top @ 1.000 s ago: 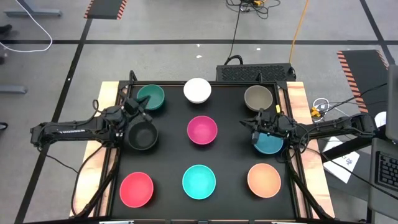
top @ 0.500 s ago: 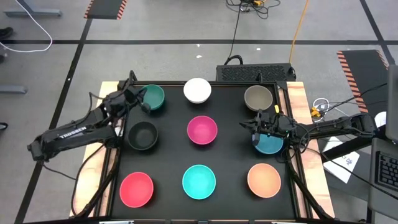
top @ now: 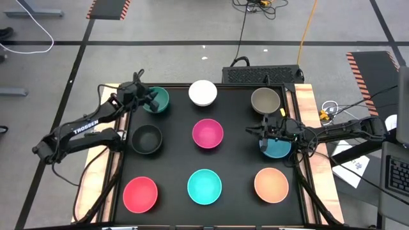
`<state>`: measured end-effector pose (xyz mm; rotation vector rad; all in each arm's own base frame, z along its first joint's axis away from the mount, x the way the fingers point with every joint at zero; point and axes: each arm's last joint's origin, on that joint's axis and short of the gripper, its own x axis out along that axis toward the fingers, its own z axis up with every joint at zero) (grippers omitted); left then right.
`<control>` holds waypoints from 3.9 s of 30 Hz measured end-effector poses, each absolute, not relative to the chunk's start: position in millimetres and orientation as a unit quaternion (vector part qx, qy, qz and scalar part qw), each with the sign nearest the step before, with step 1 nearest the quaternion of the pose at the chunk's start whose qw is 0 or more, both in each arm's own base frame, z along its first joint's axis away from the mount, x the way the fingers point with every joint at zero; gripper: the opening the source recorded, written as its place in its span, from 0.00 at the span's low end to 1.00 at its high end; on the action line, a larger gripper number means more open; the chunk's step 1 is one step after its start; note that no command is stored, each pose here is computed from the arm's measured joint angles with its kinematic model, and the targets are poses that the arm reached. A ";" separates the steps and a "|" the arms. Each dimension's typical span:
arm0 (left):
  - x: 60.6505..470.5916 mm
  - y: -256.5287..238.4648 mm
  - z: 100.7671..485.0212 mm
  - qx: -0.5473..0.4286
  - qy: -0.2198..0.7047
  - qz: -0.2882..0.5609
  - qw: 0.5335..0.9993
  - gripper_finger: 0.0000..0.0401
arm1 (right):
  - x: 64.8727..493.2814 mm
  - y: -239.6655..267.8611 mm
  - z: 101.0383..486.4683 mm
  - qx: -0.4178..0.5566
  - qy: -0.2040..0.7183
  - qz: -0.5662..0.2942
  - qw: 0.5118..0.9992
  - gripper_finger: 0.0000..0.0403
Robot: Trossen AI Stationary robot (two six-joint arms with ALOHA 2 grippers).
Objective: Nest bowls inside each other
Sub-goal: Stack the dark green bowl on the light green bowl
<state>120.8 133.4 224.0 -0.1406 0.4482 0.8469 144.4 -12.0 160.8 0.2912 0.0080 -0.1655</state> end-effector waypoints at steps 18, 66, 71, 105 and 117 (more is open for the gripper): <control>132.6 146.2 229.6 -0.139 0.409 0.422 0.797 0.85 | 144.3 -12.0 158.4 0.148 0.016 -0.084 0.985 0.26; 159.2 138.6 192.2 -0.153 0.530 0.312 0.773 0.84 | 144.3 -11.4 156.9 0.160 0.024 -0.074 0.984 0.30; 159.4 138.8 192.3 -0.153 0.529 0.313 0.774 0.84 | 144.3 -11.4 157.0 0.159 0.024 -0.074 0.984 0.30; 168.2 146.5 164.8 -0.157 0.584 0.287 0.743 0.09 | 144.3 -11.4 156.9 0.163 0.024 -0.073 0.984 0.30; 166.7 148.1 165.6 -0.118 0.599 0.301 0.733 0.01 | 144.3 -11.3 156.9 0.163 0.024 -0.073 0.984 0.30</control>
